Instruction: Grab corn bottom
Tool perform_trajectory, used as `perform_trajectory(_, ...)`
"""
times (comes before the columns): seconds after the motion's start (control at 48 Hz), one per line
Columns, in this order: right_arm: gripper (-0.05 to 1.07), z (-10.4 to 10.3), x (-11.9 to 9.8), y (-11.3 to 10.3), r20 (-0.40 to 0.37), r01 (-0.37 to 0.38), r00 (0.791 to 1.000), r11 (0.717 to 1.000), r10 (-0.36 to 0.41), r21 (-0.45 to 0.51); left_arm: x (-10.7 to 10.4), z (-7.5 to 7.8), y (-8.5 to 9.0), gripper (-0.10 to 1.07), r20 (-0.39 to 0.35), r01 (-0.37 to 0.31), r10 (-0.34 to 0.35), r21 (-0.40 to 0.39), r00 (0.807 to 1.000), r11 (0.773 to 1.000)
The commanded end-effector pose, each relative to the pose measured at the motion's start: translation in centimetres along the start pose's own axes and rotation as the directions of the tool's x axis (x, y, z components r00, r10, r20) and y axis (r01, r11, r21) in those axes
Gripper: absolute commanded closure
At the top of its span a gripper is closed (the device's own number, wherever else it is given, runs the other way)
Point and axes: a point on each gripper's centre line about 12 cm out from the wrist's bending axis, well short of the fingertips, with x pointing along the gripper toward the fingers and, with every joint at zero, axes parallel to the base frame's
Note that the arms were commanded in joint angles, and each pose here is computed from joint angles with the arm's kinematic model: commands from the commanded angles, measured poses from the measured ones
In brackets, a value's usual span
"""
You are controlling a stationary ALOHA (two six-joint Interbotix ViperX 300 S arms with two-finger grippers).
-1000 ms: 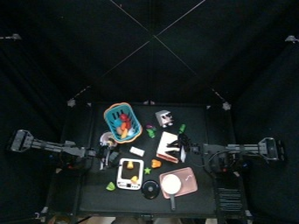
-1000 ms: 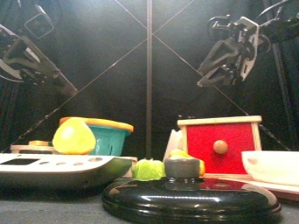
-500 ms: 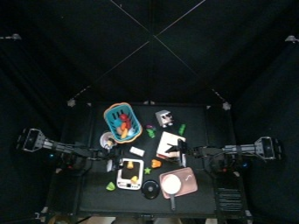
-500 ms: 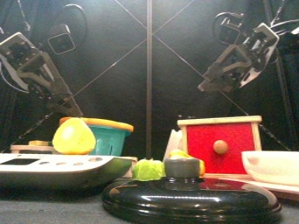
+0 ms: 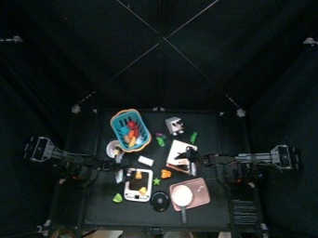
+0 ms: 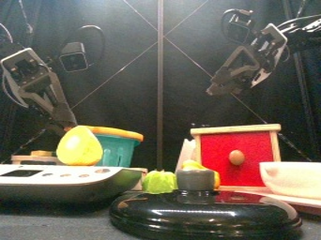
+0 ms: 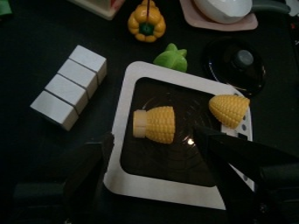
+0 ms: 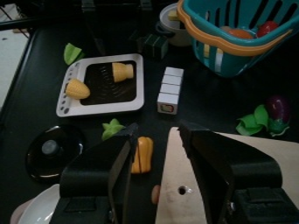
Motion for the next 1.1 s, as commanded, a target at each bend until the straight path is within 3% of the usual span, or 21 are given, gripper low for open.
perform_trajectory(0.0,0.22,1.3,-0.3,-0.1,0.035,0.005,0.999,1.0,-0.004,-0.024,0.6,1.2,-0.3,-0.05,0.011,0.003,-0.003,-0.006,1.0,1.0)
perform_trajectory(0.354,0.22,0.9,-0.2,0.2,0.023,-0.008,1.0,0.999,0.009,-0.054,3.3,1.1,-0.1,-0.05,-0.077,-0.018,0.019,0.017,0.997,1.0)
perform_trajectory(0.667,0.22,0.5,-0.1,0.2,0.013,-0.009,1.0,0.999,0.01,-0.047,4.6,0.9,0.3,-0.03,-0.118,-0.029,0.034,0.045,0.992,0.999)
perform_trajectory(1.083,0.22,0.2,-0.1,0.2,0.005,-0.008,1.0,0.999,0.008,-0.042,4.8,1.6,0.5,0.18,-0.111,-0.033,0.038,0.044,0.993,0.998)
